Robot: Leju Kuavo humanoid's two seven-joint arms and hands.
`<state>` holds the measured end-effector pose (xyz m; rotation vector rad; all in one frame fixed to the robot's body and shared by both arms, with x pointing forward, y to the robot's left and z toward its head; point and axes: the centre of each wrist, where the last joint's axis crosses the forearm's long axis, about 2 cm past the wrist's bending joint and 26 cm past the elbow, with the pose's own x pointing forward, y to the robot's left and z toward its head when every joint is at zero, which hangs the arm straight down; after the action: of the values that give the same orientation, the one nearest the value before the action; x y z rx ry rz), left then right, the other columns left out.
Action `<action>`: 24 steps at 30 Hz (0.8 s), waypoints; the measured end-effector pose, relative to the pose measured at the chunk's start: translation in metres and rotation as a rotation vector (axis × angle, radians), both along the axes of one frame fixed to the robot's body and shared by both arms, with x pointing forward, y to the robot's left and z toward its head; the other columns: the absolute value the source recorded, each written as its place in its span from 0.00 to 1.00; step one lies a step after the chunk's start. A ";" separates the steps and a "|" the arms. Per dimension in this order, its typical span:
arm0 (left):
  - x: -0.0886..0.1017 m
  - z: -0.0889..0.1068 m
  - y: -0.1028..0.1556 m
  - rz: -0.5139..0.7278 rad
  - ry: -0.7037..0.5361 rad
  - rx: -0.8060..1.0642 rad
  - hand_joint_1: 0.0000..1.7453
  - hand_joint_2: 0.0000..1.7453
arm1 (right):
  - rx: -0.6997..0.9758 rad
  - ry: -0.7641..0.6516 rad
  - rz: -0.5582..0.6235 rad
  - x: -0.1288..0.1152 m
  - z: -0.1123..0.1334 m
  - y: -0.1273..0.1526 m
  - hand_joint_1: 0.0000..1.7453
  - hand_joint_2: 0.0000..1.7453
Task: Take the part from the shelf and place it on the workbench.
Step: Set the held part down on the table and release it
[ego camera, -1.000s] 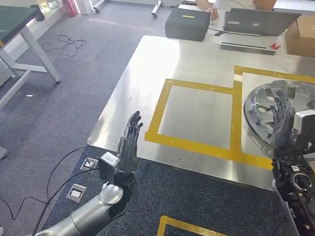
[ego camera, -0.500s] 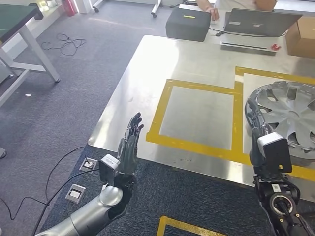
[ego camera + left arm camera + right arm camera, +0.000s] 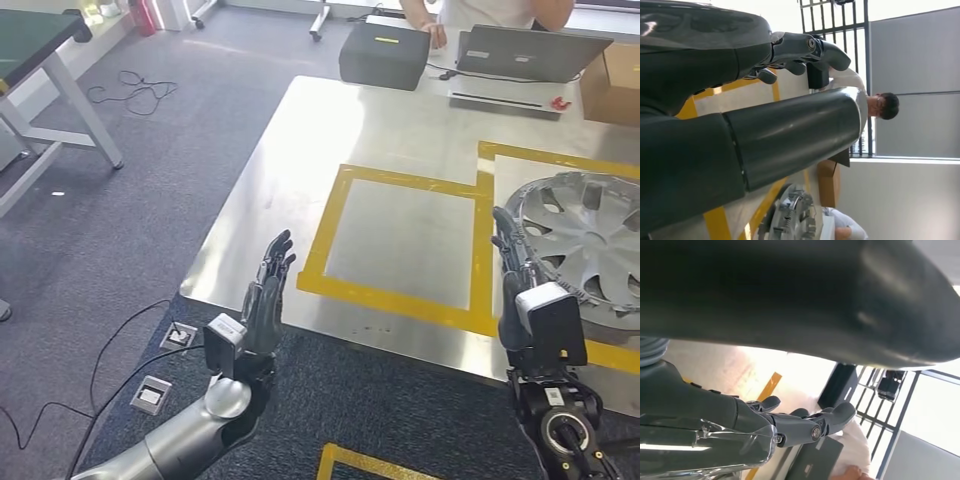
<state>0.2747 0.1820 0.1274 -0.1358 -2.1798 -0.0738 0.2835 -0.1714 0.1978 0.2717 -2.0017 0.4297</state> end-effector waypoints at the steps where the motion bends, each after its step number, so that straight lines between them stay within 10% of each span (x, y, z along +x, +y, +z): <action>1: 0.000 0.000 0.000 0.000 -0.001 0.000 0.00 0.00 | 0.001 0.000 0.002 0.000 0.000 0.000 0.00 0.00; 24: 0.002 0.002 0.001 -0.001 -0.010 0.000 0.00 0.00 | 0.002 0.000 0.000 -0.001 -0.002 0.000 0.00 0.00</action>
<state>0.2770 0.1830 0.1289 -0.1364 -2.1897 -0.0751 0.2827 -0.1716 0.1959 0.2731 -2.0028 0.4276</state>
